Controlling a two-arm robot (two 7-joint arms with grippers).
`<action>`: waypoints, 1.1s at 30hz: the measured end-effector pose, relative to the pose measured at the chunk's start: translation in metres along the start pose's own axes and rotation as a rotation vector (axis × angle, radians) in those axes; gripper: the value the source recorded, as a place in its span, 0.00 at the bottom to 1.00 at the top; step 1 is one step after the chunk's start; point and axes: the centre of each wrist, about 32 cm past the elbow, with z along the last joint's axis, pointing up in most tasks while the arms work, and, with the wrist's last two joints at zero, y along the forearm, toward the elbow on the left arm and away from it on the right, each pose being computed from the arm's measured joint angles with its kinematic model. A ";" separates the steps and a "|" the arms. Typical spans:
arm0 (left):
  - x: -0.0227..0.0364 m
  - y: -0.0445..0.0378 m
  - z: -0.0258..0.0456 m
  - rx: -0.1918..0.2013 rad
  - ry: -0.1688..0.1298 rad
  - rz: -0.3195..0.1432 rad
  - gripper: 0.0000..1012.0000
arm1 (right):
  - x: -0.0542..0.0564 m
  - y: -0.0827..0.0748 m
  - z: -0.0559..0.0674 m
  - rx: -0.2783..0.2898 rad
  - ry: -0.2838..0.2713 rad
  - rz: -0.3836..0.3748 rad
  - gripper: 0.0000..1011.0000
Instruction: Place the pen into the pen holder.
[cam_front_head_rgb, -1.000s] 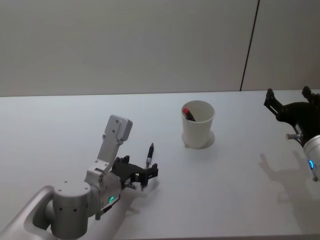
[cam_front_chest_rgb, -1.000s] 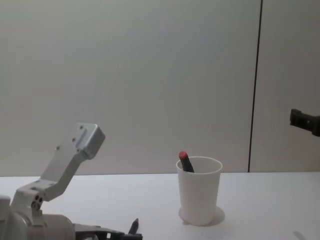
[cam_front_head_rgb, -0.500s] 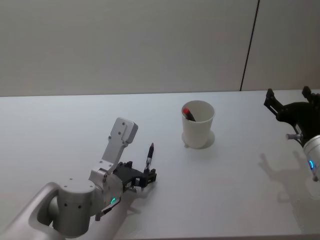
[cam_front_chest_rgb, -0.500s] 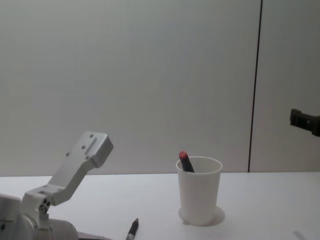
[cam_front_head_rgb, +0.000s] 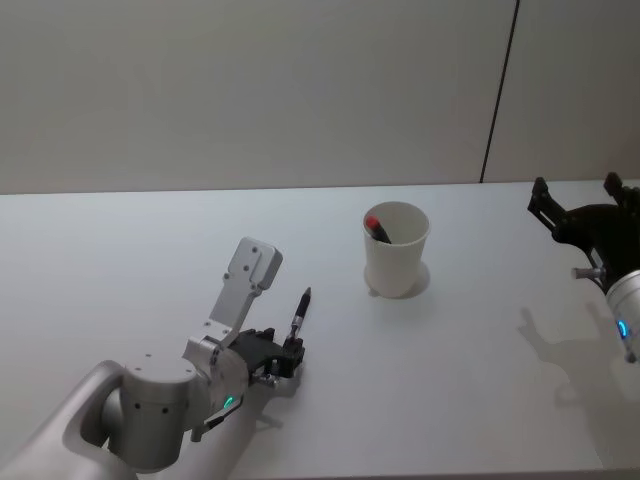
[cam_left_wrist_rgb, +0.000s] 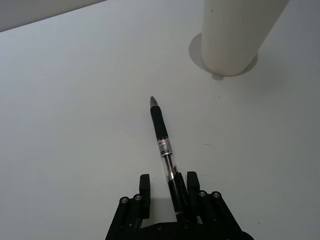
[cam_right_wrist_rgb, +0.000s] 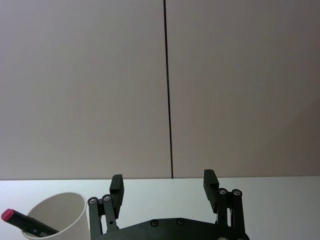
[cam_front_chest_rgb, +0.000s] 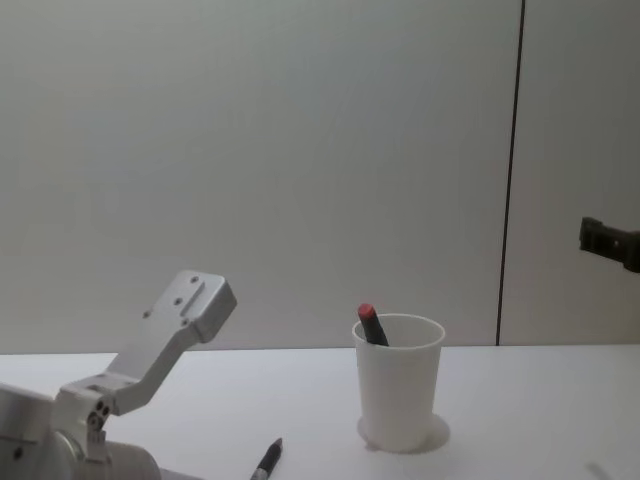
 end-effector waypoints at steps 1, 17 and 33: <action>0.0000 0.0000 0.0000 0.000 0.000 0.000 0.46 | 0.000 0.000 0.000 0.000 0.000 0.000 0.99; -0.0022 0.0001 -0.0005 0.012 -0.010 0.004 0.34 | 0.000 0.000 0.000 0.000 0.000 0.000 0.99; -0.0071 0.0009 0.0037 0.027 -0.043 0.002 0.19 | 0.000 0.000 0.000 0.000 0.000 0.000 0.99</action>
